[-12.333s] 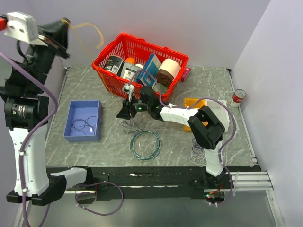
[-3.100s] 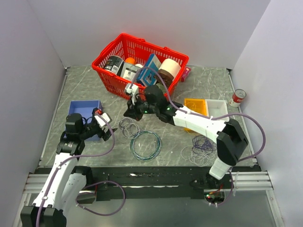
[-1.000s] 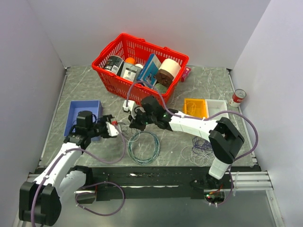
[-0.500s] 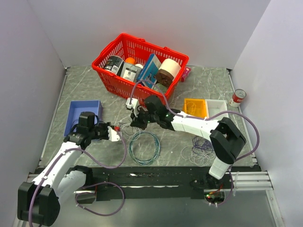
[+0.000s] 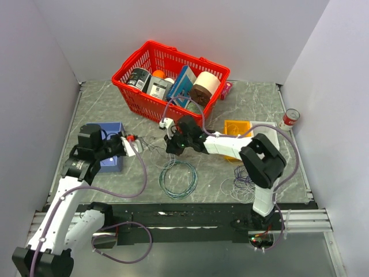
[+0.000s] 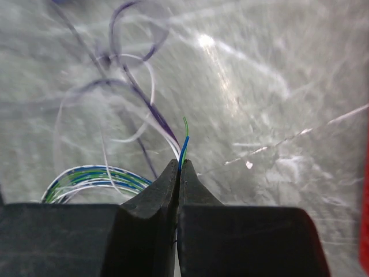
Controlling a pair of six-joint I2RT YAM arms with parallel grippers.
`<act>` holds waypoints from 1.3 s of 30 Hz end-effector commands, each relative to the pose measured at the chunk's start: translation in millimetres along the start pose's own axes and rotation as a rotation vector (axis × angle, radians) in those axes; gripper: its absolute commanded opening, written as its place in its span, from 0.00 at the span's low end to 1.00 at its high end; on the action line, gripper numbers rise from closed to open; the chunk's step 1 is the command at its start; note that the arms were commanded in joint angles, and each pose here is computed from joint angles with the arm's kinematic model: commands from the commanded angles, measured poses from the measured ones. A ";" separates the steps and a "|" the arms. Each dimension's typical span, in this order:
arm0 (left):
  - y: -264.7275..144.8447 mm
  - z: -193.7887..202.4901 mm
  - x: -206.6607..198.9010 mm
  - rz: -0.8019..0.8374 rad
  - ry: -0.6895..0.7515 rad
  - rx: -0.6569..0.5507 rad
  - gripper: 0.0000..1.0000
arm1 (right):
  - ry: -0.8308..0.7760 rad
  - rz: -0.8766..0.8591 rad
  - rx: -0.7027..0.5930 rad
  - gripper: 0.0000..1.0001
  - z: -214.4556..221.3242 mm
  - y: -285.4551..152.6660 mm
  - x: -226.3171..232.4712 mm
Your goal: Untangle the cables
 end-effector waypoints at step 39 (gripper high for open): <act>-135.3 -142.9 129.0 -0.944 -0.229 -0.493 0.01 | -0.164 0.036 -0.261 1.00 -94.1 -86.1 10.0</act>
Point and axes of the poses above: each gripper's point midway between its finger pads, its own y axis out along the fingers, its own x axis along the line the jaws close on, z = x × y, the point moved 6 cm from there along -y, back along the fingers, and after that the axes turned 11 degrees about -y, right-handed, at the moved point
